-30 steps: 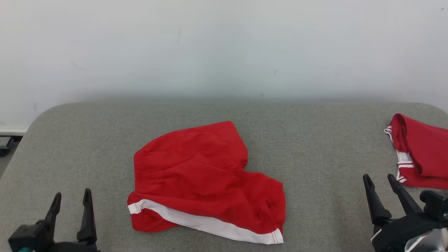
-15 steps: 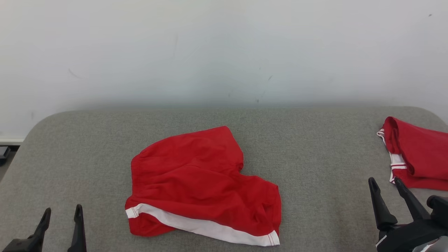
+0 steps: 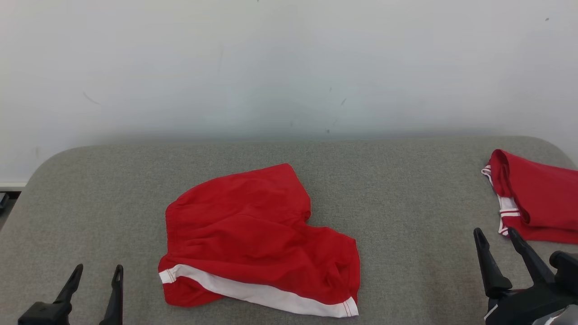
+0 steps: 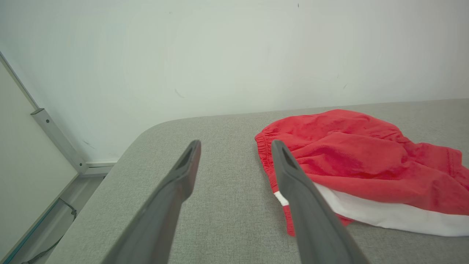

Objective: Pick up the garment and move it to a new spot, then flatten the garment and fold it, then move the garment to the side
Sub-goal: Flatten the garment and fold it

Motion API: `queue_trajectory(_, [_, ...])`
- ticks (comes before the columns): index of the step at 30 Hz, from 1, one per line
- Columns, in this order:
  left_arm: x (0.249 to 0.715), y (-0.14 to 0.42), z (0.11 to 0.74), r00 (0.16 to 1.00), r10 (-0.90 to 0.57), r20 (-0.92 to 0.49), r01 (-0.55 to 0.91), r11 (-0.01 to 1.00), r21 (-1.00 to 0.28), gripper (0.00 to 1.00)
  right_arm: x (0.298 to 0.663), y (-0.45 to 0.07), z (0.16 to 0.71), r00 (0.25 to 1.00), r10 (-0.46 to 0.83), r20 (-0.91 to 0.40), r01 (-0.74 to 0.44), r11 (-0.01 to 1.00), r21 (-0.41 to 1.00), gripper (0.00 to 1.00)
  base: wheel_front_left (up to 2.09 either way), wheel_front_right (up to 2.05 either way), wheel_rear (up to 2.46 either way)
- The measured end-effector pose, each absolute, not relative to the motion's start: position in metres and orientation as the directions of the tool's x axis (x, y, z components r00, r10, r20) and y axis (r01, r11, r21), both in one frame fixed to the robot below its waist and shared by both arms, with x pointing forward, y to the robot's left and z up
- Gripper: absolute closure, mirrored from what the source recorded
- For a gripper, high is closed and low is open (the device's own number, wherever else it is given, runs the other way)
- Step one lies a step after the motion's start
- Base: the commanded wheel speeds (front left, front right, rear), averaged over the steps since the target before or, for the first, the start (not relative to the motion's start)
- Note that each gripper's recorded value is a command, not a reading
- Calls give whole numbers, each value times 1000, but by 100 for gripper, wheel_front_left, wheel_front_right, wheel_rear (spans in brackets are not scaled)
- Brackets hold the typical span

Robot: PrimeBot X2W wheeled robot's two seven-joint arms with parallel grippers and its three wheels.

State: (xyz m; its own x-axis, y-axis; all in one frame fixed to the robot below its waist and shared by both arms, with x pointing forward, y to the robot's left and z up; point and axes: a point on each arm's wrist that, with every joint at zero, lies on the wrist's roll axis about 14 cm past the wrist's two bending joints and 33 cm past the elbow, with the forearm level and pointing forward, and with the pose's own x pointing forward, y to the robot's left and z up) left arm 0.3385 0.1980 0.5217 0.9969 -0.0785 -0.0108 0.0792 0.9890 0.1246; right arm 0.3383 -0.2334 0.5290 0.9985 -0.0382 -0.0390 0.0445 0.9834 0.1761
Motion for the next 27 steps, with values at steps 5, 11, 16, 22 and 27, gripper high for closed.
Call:
queue_trajectory(5, [339, 194, 524, 995, -98, -3, 98, 989, 115, 0, 338, -232, 528, 998, -34, -44, 41, 983, 176, 0, 0, 0, 0])
queue_trajectory(11, [339, 192, 523, 994, -104, -10, 105, 988, 109, 0, 339, -231, 526, 998, -29, -53, 38, 984, 175, 0, 0, 0, 0])
queue_trajectory(16, [340, 191, 521, 994, -109, -16, 110, 988, 106, 0, 340, -230, 524, 998, -26, -60, 36, 984, 175, 0, 0, 0, 0])
queue_trajectory(22, [340, 191, 520, 994, -110, -17, 111, 988, 106, 0, 341, -228, 522, 998, -23, -65, 34, 984, 176, 0, 0, 0, 0])
queue_trajectory(27, [342, 190, 521, 993, -115, -13, 116, 988, 104, 0, 342, -224, 520, 997, -12, -72, 24, 984, 177, 0, 0, 0, 0])
